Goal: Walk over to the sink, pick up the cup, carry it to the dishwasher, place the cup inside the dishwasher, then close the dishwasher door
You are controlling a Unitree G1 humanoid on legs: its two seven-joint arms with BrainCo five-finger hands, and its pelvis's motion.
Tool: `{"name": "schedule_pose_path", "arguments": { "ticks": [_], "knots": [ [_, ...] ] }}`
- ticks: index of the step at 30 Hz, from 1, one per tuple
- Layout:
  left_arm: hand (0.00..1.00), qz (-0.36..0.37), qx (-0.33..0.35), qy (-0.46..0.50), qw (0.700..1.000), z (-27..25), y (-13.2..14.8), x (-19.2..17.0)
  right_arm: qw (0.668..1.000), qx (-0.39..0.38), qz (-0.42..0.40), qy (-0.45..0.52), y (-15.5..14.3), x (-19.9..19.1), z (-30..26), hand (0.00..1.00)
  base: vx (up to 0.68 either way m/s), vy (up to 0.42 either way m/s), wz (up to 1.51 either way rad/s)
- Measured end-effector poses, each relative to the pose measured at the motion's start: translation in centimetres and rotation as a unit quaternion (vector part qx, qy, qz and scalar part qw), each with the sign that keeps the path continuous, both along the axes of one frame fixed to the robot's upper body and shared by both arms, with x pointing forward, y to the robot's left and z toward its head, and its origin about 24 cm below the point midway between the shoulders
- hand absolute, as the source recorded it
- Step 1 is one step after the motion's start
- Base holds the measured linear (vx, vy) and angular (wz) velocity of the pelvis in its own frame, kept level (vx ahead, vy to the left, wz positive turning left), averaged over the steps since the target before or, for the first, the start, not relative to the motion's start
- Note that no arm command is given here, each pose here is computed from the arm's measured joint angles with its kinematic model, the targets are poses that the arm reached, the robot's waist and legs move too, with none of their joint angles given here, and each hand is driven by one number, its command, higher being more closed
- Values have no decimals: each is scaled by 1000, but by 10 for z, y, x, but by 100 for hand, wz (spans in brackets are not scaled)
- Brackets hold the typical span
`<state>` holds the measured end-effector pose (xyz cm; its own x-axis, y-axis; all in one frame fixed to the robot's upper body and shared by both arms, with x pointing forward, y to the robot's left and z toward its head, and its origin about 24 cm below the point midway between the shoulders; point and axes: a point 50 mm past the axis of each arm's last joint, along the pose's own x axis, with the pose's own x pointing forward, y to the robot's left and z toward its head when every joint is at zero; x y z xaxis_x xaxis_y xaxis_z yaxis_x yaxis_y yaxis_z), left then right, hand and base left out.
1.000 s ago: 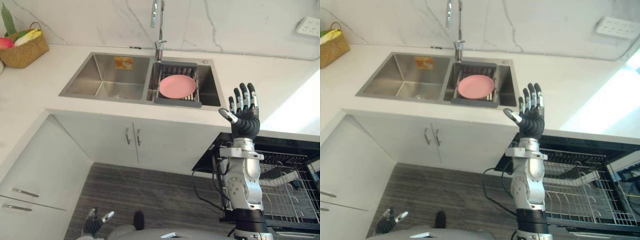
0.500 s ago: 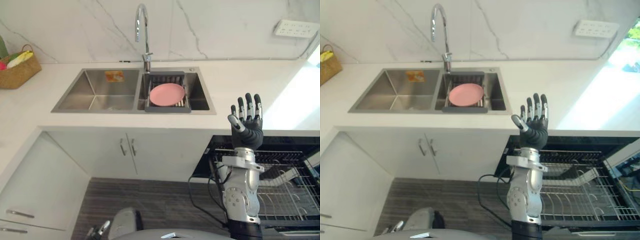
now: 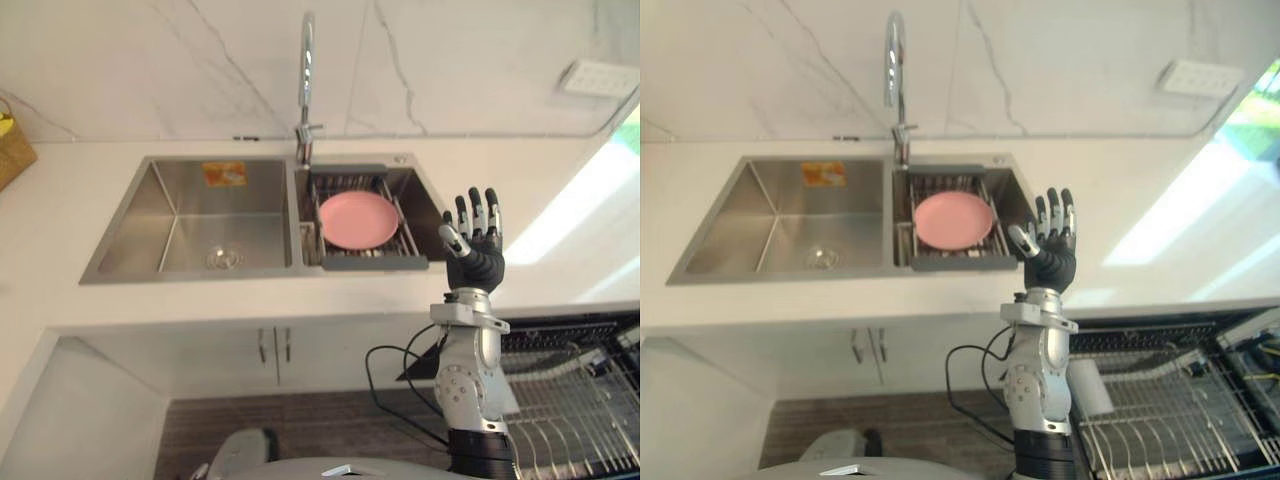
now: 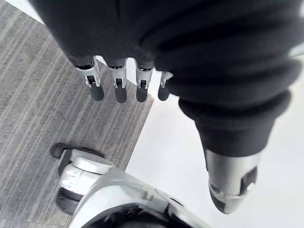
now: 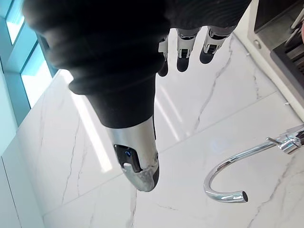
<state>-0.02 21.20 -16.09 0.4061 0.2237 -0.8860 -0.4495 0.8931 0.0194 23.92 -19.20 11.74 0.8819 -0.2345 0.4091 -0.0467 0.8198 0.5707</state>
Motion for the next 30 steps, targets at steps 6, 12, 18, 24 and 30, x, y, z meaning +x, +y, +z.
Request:
{"name": "schedule_pose_path", "arguments": {
  "ticks": [6, 12, 18, 24, 30],
  "knots": [
    [0, -17, 23, -10, 1000, 2, 9, 15, 999, -7, 35, -8, 12, 7, -2, 0, 193, -94, -38],
    [0, -18, 14, -63, 998, 5, 3, 60, 994, -53, 48, -84, 18, 24, 37, 0, 65, -63, -1],
    [0, 1, -2, -34, 999, 2, 3, 53, 994, -60, 51, -71, 15, 22, 31, 0, 0, 0, 7],
    [0, 6, -21, 24, 999, -4, 5, 39, 989, -139, 46, -7, 0, 16, 11, 0, 5, 9, 5],
    [0, -2, -22, 87, 996, -8, 9, 21, 921, -386, -29, 41, -21, 17, 18, 0, 11, 15, -9]
  ]
}}
